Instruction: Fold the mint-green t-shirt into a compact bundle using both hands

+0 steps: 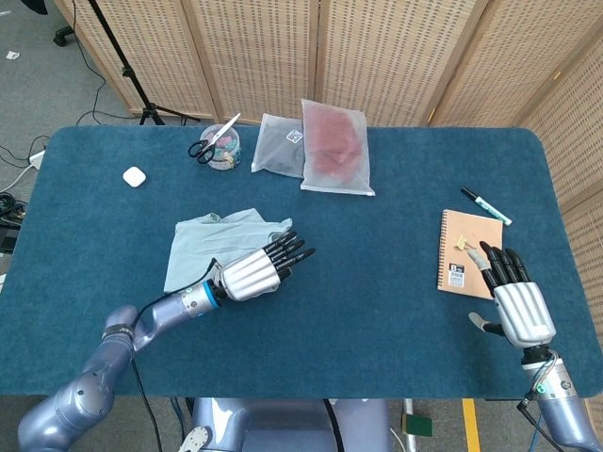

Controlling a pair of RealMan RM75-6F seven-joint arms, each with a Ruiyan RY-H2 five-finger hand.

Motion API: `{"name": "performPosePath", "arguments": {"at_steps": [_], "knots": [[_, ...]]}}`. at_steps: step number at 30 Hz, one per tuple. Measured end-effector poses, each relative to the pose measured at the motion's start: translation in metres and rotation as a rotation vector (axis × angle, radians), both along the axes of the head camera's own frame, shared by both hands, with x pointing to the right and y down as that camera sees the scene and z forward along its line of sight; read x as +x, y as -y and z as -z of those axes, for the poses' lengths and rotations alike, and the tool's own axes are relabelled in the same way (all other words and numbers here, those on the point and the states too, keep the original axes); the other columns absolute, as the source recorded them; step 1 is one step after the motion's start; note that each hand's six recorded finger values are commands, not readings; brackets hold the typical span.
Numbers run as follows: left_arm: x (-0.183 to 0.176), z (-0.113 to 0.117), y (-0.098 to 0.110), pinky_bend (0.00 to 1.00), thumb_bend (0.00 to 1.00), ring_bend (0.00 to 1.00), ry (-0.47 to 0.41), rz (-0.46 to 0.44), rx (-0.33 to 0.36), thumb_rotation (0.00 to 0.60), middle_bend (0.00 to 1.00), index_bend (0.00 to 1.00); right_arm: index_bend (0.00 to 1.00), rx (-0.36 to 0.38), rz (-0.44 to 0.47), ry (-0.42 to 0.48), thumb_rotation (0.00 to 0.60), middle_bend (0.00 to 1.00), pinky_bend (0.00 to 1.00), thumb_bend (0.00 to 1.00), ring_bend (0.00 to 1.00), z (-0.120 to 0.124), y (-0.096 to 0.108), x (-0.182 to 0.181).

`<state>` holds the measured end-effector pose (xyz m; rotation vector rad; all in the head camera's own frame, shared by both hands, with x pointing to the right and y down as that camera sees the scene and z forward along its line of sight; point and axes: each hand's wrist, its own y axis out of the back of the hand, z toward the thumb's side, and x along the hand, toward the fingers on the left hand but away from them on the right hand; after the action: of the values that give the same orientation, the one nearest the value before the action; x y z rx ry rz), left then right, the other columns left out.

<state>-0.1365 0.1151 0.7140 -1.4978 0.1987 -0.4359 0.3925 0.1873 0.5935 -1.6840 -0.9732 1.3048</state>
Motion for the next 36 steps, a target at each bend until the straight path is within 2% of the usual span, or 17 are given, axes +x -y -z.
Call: {"name": "performPosePath", "arguments": {"at_steps": [7, 9, 10, 13, 14, 15, 20, 22, 31, 36], "knots": [[0.014, -0.002, -0.012, 0.00, 0.44, 0.00, -0.008, -0.026, 0.007, 0.600, 0.00, 0.74, 0.00, -0.004, -0.002, 0.002, 0.600, 0.00, 0.00, 0.13, 0.00, 0.000, 0.000, 0.000], [0.017, -0.003, -0.014, 0.00, 0.42, 0.00, -0.009, -0.023, 0.008, 0.600, 0.00, 0.69, 0.00, -0.005, -0.001, 0.002, 0.600, 0.00, 0.00, 0.13, 0.00, 0.000, 0.000, 0.000], [0.018, -0.004, -0.014, 0.00, 0.40, 0.00, -0.006, -0.021, 0.009, 0.600, 0.00, 0.59, 0.00, -0.005, 0.000, 0.003, 0.600, 0.00, 0.00, 0.13, 0.00, 0.000, 0.000, 0.000], [0.019, -0.009, -0.015, 0.00, 0.35, 0.00, 0.006, -0.002, -0.005, 0.600, 0.00, 0.15, 0.00, -0.007, 0.000, 0.003, 0.600, 0.00, 0.00, 0.13, 0.00, 0.000, 0.000, 0.000], [0.019, -0.012, -0.015, 0.00, 0.33, 0.00, 0.012, 0.017, -0.014, 0.600, 0.00, 0.05, 0.00, -0.007, 0.001, 0.004, 0.600, 0.00, 0.00, 0.13, 0.00, 0.000, 0.000, 0.000], [0.019, -0.014, -0.015, 0.00, 0.31, 0.00, 0.013, 0.033, -0.021, 0.600, 0.00, 0.01, 0.00, -0.007, 0.001, 0.004, 0.600, 0.00, 0.00, 0.13, 0.00, 0.000, 0.000, 0.000], [0.019, -0.014, -0.010, 0.00, 0.18, 0.00, -0.027, 0.130, -0.064, 0.600, 0.00, 0.00, 0.00, -0.010, 0.004, 0.003, 0.600, 0.00, 0.00, 0.13, 0.00, 0.000, -0.001, -0.001], [0.020, -0.013, -0.008, 0.00, 0.16, 0.00, -0.052, 0.161, -0.083, 0.600, 0.00, 0.00, 0.00, -0.010, 0.005, 0.003, 0.600, 0.00, 0.00, 0.13, 0.00, -0.001, -0.001, -0.001], [0.010, -0.004, 0.006, 0.00, 0.15, 0.00, -0.159, 0.293, -0.138, 0.600, 0.00, 0.00, 0.00, -0.015, 0.005, 0.001, 0.600, 0.00, 0.00, 0.13, 0.00, -0.002, -0.002, 0.000], [-0.006, 0.011, 0.025, 0.00, 0.15, 0.00, -0.244, 0.368, -0.135, 0.600, 0.00, 0.00, 0.00, -0.018, 0.011, 0.000, 0.600, 0.00, 0.00, 0.13, 0.00, -0.002, -0.003, -0.002]]}}
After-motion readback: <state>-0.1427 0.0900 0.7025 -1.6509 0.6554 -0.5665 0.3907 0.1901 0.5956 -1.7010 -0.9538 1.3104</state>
